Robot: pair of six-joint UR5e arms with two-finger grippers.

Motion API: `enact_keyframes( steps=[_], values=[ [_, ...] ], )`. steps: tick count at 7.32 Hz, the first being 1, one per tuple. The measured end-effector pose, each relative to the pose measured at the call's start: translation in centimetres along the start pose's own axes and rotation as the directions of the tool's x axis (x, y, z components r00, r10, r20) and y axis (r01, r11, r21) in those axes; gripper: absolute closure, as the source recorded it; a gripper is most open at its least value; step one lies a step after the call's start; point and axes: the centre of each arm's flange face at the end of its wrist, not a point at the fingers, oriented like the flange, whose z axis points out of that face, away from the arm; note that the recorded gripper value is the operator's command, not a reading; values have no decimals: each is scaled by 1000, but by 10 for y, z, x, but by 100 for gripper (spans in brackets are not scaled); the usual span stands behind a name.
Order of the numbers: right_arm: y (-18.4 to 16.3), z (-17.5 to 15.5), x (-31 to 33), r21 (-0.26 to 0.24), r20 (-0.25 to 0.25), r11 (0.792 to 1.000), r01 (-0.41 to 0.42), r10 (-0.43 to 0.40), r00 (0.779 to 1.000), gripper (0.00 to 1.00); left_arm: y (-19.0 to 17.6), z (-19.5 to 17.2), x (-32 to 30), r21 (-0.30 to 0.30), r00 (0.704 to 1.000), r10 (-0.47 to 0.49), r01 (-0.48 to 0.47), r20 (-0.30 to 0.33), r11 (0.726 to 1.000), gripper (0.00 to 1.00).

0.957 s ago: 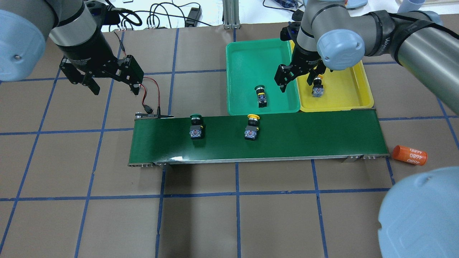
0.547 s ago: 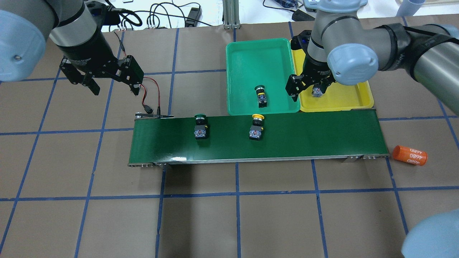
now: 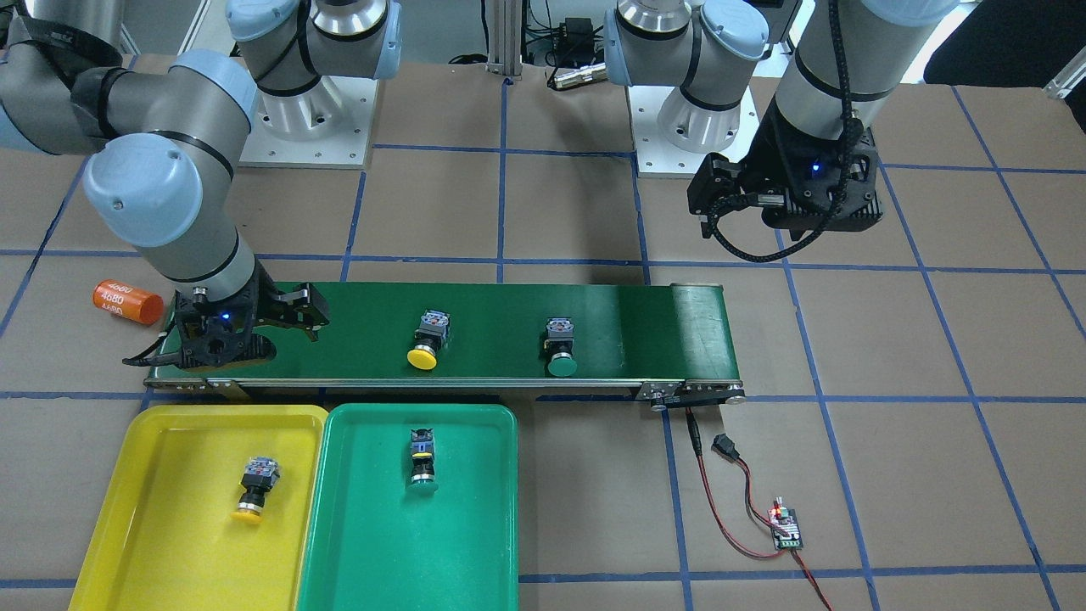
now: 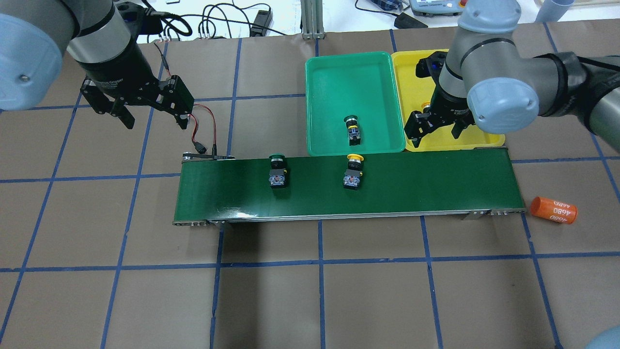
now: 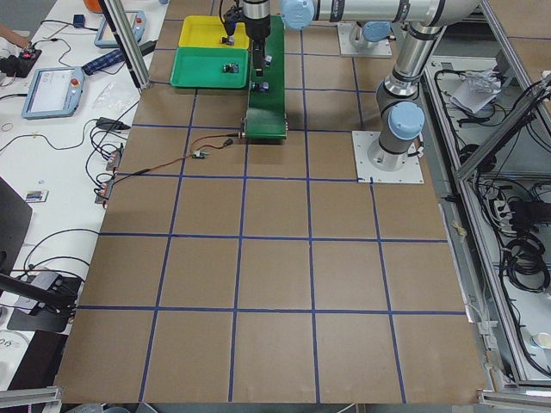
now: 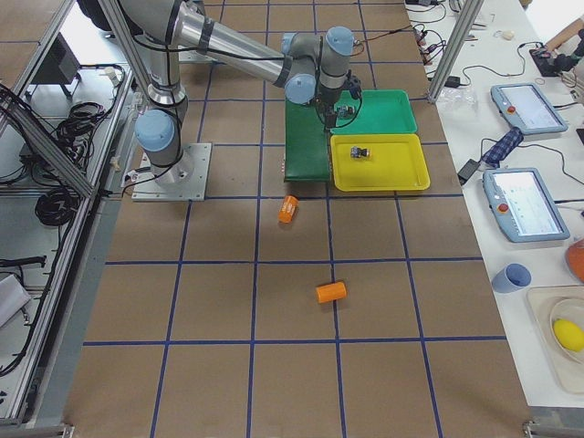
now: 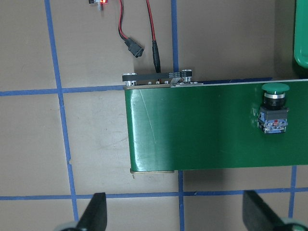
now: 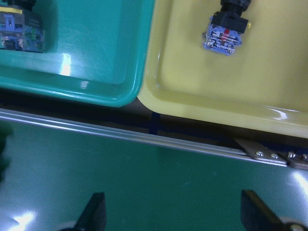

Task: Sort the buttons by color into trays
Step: 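Move the right gripper back over the belt's far end, then grasp the yellow button on the belt with the right gripper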

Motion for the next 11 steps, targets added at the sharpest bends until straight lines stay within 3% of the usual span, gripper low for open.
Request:
enact_keyframes(
  steps=[4, 11],
  values=[
    [40, 17, -6, 15, 12, 993, -118, 117, 993, 1, 1, -1, 0, 2, 1000, 2, -2, 0, 1000, 0],
    [41, 24, -82, 35, 39, 952, -304, 302, 952, 0, 0, 0, 0, -1, 1000, 4, -4, -2, 1000, 0]
  ],
)
